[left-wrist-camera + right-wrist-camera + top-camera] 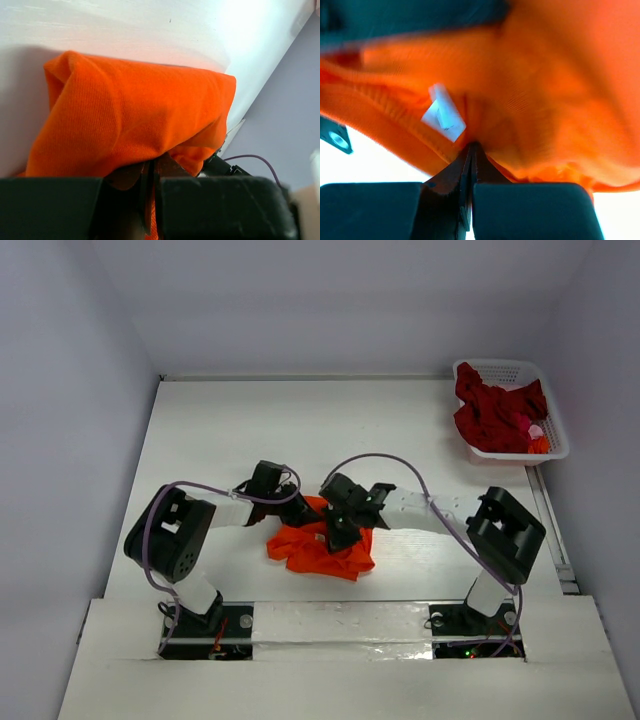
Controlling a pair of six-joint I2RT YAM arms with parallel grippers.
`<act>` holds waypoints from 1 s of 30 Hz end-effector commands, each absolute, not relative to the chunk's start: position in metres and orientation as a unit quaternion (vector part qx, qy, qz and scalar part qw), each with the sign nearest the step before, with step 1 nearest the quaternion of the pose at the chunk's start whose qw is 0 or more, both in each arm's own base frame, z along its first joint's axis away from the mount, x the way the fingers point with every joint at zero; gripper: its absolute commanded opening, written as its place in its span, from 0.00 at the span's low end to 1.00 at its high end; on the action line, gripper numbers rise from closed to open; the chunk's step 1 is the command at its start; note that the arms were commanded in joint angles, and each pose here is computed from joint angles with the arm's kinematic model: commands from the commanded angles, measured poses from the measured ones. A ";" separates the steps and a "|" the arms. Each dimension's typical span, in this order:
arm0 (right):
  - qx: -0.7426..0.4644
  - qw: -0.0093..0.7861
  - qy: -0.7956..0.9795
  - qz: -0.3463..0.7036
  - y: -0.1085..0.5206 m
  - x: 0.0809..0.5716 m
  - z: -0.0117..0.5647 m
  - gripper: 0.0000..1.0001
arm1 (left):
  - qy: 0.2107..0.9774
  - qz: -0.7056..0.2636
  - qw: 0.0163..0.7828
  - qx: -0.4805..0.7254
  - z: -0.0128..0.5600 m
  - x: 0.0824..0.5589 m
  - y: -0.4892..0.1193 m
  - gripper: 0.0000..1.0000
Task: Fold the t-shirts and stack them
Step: Fold the long partially folded tshirt into a neat square
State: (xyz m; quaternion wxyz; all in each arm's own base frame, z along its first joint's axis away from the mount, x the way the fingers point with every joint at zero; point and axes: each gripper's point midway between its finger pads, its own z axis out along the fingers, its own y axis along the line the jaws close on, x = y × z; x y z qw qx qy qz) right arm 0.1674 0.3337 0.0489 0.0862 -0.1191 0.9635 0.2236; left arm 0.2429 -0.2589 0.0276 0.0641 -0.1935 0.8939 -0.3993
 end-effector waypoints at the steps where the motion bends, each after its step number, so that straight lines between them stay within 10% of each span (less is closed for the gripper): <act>1: -0.148 0.093 0.957 0.231 0.347 0.139 0.058 0.00 | 0.909 -0.359 0.062 -0.203 0.010 0.244 -0.252 0.00; 14: -0.151 0.106 0.961 0.208 0.323 0.088 0.070 0.00 | 0.908 -0.360 0.065 -0.204 0.010 0.252 -0.256 0.00; 30: -0.099 0.171 0.955 0.221 0.336 0.201 0.096 0.00 | 0.908 -0.364 0.060 -0.197 0.018 0.242 -0.256 0.00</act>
